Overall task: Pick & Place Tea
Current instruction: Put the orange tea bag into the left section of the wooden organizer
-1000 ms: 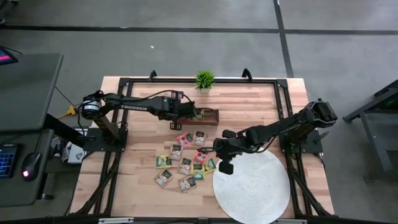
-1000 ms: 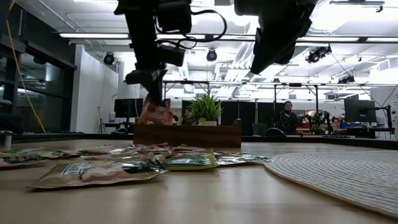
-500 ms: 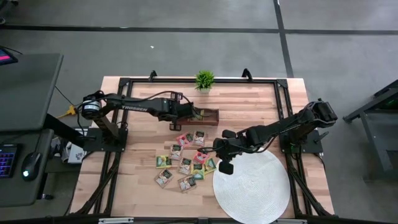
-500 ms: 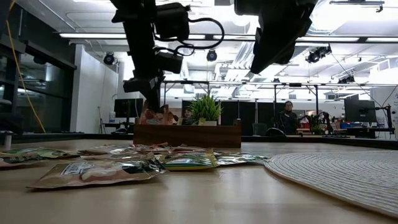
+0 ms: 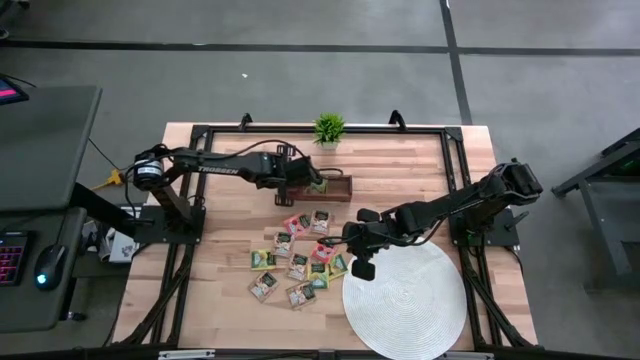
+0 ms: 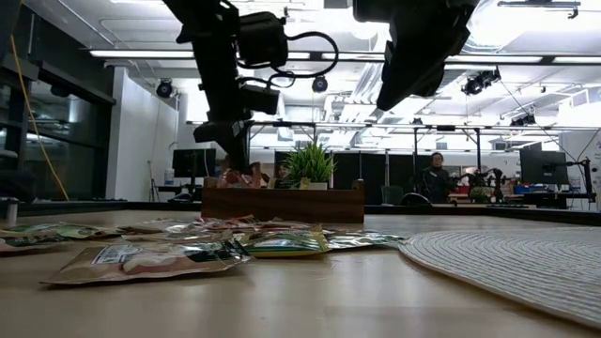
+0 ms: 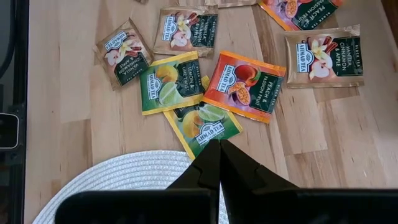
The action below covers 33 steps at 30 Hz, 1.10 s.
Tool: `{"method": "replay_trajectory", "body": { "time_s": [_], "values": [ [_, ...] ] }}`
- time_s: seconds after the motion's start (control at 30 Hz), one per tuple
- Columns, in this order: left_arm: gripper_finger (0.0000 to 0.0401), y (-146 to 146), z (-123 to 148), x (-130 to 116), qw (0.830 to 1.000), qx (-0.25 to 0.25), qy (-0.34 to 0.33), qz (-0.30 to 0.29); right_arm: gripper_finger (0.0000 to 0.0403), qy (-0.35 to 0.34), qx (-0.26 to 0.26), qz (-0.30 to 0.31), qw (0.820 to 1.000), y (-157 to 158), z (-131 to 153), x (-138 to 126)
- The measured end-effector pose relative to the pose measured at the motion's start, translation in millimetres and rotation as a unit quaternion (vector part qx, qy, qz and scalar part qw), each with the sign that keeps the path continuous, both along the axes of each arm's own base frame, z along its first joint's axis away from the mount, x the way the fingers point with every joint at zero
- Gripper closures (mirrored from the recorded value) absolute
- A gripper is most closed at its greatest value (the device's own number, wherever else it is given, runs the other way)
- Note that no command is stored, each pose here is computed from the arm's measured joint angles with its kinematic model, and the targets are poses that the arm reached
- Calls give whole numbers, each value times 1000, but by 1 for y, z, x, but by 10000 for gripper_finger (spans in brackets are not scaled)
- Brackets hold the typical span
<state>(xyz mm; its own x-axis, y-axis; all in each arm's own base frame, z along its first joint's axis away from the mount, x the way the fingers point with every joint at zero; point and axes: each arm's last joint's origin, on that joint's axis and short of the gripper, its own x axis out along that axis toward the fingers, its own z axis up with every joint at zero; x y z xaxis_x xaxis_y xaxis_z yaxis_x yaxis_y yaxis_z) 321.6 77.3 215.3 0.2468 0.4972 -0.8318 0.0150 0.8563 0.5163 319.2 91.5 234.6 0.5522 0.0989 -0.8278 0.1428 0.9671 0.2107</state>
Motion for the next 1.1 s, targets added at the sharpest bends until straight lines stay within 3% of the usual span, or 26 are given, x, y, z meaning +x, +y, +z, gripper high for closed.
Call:
{"method": "replay_trajectory", "body": {
  "time_s": [0.33, 0.6, 0.77, 0.93, 1.1],
  "values": [
    [392, 1, -2, 1, 999, -15, 12, -39, 402, -1, 0, 1, 1000, 0, 0, 0],
    [319, 0, -2, 1, 999, -15, 14, -38, 402, -1, 0, 1, 1000, 0, 0, 0],
    [292, -1, -3, -2, 999, -42, 17, -29, 402, -1, 0, 1, 1000, 0, 0, 0],
    [305, -7, 5, -9, 998, -58, 6, 5, 402, -1, -1, 1, 1000, 0, 0, 0],
    [359, -31, 13, -12, 998, -56, 4, -12, 402, -17, -13, -10, 1000, -1, 1, 2]
  ]
}}
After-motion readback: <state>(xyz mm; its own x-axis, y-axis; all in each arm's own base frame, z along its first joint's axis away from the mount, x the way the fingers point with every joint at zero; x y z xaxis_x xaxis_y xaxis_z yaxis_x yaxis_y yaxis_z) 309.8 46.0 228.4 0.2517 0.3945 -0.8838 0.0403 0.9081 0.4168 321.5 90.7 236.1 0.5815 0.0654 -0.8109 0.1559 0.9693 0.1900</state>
